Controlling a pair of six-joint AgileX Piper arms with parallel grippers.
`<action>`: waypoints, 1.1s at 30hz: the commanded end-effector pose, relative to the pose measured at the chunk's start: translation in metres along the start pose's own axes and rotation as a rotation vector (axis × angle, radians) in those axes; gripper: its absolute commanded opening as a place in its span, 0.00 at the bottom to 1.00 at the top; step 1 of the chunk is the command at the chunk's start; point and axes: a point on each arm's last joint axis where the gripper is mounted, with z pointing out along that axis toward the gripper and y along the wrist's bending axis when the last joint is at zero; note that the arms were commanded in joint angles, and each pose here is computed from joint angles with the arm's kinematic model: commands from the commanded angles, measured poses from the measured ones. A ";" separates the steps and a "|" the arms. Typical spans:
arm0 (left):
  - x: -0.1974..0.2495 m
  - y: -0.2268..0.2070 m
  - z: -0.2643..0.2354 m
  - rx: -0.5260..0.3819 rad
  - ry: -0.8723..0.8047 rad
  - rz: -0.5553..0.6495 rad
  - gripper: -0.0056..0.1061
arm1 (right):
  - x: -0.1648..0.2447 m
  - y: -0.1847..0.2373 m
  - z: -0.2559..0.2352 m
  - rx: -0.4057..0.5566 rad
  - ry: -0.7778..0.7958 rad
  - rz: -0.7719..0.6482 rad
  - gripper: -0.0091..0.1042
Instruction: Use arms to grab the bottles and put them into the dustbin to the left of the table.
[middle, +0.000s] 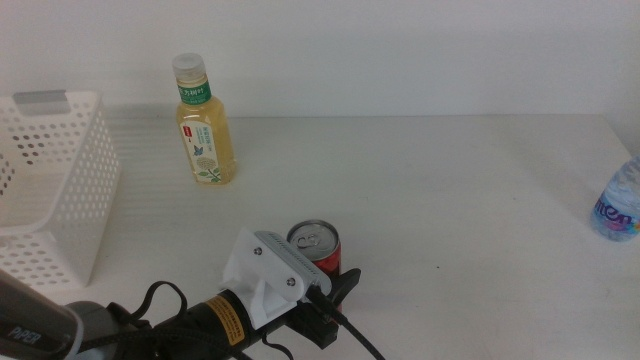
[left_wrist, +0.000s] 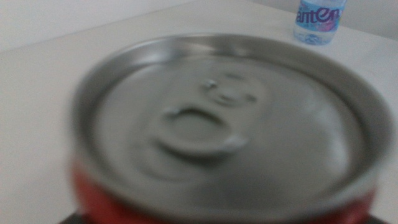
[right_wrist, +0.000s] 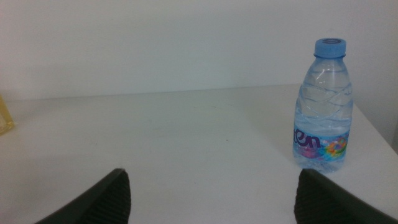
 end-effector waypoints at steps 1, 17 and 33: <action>-0.030 -0.003 0.000 0.027 -0.231 -0.010 0.42 | -0.011 0.001 -0.003 -0.007 -0.111 -0.011 0.70; -0.067 -0.001 -0.013 -0.043 -0.172 -0.040 0.01 | -0.011 0.001 -0.003 -0.007 -0.111 -0.011 0.70; -0.166 0.002 -0.017 -0.143 -0.033 0.015 0.01 | -0.011 0.001 -0.003 -0.007 -0.111 -0.011 0.70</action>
